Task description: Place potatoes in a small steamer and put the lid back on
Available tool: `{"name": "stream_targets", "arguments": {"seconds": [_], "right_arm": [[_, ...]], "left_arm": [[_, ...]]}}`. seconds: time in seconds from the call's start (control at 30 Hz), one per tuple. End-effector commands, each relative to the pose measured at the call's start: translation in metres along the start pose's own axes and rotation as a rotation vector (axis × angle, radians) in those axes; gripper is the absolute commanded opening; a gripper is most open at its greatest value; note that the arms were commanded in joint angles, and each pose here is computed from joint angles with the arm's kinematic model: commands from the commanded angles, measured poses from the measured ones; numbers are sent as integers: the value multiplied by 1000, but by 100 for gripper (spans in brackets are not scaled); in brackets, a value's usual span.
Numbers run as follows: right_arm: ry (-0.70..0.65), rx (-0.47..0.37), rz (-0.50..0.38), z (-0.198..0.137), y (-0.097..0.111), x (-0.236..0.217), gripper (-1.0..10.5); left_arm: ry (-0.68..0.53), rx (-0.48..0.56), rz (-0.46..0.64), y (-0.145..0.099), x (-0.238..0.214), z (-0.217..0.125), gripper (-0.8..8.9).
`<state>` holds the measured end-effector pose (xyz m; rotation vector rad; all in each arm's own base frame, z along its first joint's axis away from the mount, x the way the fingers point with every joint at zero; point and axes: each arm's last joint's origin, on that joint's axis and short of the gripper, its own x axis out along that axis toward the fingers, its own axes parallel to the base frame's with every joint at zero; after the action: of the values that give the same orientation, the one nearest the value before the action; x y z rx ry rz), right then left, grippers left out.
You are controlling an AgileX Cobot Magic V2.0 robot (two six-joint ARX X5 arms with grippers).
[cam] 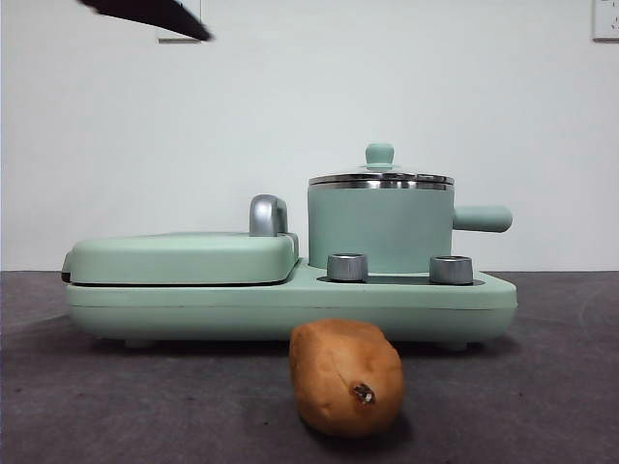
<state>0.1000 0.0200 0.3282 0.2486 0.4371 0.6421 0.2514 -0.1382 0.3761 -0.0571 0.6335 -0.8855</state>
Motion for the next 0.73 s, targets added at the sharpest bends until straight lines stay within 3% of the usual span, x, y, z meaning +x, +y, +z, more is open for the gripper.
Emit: {"name": "stream_targets", "arguments": {"seconds": [0.03, 0.4, 0.73], "right_arm": [[-16, -16, 3, 4, 2, -2, 493], [-16, -15, 4, 4, 2, -2, 493], [-15, -15, 4, 4, 2, -2, 493]], "left_arm": [[11, 64, -20, 2, 29, 28, 454], [16, 101, -47, 9, 124, 79, 461], [81, 115, 30, 11, 192, 64, 431]]}}
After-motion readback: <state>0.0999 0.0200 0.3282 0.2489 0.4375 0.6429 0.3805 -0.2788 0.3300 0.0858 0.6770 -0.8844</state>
